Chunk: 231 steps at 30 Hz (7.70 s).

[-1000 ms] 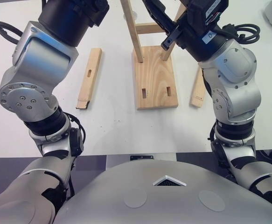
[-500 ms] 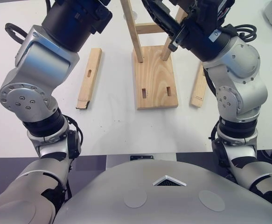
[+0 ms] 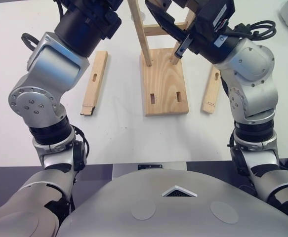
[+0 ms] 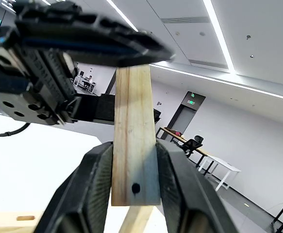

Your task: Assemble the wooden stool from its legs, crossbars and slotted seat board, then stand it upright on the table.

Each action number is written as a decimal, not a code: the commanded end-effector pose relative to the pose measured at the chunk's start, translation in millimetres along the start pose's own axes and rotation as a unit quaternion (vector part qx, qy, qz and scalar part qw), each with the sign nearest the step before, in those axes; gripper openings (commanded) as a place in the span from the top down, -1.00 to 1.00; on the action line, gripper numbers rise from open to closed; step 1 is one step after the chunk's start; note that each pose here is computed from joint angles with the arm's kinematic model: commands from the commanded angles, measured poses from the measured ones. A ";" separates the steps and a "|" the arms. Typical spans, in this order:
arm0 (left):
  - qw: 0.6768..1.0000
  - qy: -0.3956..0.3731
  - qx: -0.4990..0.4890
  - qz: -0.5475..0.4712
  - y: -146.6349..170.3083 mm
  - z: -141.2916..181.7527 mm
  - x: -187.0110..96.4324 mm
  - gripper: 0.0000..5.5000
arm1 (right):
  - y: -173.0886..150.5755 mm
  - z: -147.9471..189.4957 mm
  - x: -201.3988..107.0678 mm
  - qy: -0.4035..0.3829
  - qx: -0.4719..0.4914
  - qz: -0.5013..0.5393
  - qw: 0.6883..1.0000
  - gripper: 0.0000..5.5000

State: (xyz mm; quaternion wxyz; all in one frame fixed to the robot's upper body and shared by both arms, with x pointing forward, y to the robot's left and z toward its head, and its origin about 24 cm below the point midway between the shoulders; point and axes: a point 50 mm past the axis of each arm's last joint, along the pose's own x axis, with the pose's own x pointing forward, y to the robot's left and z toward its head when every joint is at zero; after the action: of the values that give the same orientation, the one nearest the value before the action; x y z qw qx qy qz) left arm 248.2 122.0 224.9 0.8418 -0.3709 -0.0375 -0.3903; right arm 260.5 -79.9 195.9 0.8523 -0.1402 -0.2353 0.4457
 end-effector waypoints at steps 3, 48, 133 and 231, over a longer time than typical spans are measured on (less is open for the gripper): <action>0.999 -0.020 -0.011 0.040 6.3 -0.3 -2.0 0.17 | -0.1 0.1 0.0 -0.007 0.003 -0.020 1.000 0.52; 0.866 0.057 0.400 0.295 113.8 -13.0 -134.2 0.86 | -13.8 -28.8 -87.8 0.141 0.076 -0.260 0.952 -0.40; 0.882 0.015 0.339 0.326 134.5 -62.2 -139.0 0.86 | -4.4 -47.5 -87.7 0.152 0.119 -0.259 0.946 -0.40; 0.847 0.224 0.236 0.421 163.9 -138.8 -220.3 0.86 | -20.6 -57.7 -85.6 0.172 0.100 -0.234 0.952 -0.40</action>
State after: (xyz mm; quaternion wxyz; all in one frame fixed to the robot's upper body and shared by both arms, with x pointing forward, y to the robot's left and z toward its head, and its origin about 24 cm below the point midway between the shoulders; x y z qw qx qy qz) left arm 231.3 229.2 25.6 0.9954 -0.0126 0.0057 -0.0953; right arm 259.3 -164.2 128.6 0.9726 -0.0626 -0.0613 0.2151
